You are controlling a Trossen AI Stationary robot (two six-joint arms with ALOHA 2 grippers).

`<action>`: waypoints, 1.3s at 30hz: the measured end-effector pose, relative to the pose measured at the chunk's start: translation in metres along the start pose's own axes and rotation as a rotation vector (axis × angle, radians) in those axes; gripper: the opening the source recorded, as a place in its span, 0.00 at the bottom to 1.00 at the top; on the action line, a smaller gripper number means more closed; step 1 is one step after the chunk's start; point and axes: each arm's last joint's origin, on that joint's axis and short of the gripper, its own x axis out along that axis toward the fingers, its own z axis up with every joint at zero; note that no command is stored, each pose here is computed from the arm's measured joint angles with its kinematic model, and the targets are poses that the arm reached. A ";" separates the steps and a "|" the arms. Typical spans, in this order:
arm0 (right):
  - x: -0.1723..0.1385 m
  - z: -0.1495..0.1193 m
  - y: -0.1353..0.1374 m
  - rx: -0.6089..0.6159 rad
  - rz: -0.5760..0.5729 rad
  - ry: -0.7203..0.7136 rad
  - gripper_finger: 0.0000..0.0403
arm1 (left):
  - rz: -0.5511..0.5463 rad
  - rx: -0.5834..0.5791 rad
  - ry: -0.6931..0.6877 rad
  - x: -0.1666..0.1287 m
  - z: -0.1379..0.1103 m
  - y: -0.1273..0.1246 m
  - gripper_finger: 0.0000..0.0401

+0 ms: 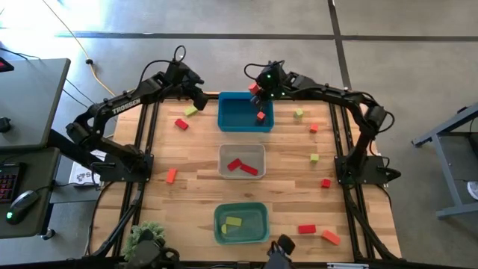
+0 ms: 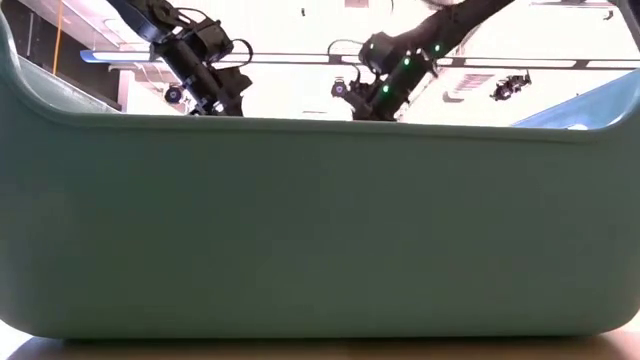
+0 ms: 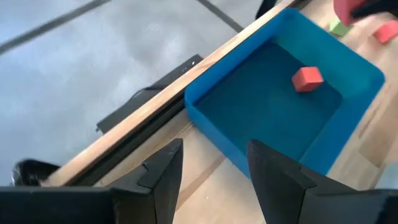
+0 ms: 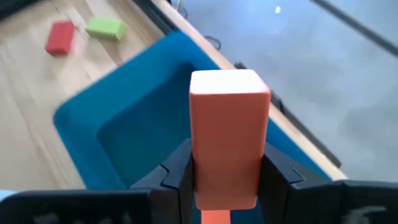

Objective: Sort & place blocks by color
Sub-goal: Put the orange block into the blue bin, then put the light green block into the green bin

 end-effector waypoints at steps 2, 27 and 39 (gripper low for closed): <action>0.008 -0.003 -0.005 0.009 0.006 0.025 0.26 | 0.009 -0.029 0.024 0.007 -0.002 0.004 0.42; 0.037 -0.028 -0.041 0.074 0.061 0.210 0.35 | 0.124 -0.189 0.170 0.049 -0.018 0.023 0.38; 0.037 -0.028 -0.040 0.058 0.076 0.209 0.43 | 0.121 -0.205 0.264 0.047 -0.027 0.015 0.38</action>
